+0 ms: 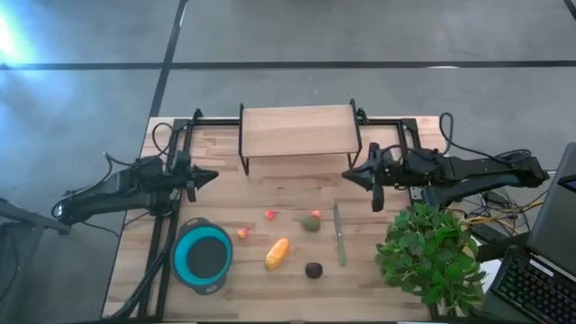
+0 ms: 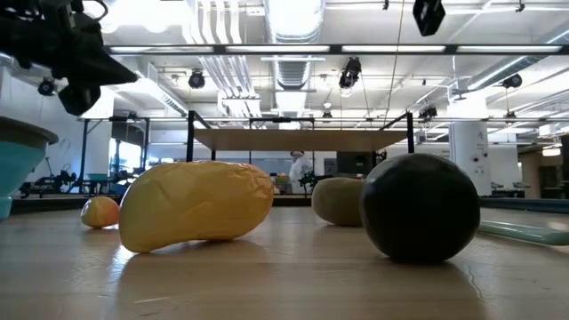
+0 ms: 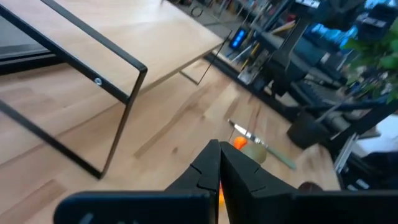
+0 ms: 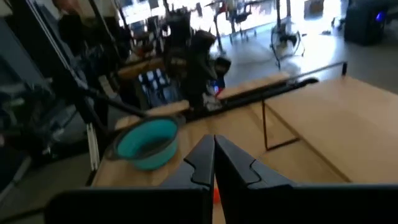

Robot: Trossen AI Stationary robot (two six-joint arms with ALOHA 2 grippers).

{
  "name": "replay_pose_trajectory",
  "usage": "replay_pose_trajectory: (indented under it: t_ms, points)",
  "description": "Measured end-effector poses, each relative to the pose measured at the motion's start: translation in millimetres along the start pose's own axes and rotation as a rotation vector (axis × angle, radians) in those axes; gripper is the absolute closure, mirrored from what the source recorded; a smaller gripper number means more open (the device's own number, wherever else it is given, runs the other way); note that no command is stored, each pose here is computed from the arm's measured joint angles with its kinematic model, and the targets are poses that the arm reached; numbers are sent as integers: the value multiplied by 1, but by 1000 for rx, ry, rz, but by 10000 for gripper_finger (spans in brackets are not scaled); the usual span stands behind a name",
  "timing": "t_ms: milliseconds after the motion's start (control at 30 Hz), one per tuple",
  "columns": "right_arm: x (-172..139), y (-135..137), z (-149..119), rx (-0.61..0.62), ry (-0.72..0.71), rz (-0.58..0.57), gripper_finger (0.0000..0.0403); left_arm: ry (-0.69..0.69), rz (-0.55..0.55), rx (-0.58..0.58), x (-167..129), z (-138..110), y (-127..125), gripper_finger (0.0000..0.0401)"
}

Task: Pick & Place Fruit
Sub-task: Put the blue strainer bowl on the shelf

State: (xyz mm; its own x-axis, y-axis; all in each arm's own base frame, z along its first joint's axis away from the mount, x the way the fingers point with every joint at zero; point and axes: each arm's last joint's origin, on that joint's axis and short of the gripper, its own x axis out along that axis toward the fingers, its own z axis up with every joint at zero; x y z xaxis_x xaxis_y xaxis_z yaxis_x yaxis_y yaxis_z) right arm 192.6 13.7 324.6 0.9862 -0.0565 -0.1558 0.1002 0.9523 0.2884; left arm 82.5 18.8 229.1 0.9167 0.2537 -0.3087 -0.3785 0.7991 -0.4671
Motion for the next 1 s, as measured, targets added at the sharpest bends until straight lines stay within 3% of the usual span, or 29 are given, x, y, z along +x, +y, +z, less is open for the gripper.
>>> replay_pose_trajectory:
  t_ms: [300,600,833,1000]
  points:
    - [30,15,1,-64,143,-3,394,123,53,38,-17,24,-13,391]
    - [42,19,1,-89,242,-30,394,427,35,176,-26,44,-29,391]
    - [41,20,5,-87,228,-31,394,556,-120,345,-18,59,-44,391]
    - [34,20,9,-79,203,-24,394,649,-204,382,-2,58,-48,387]
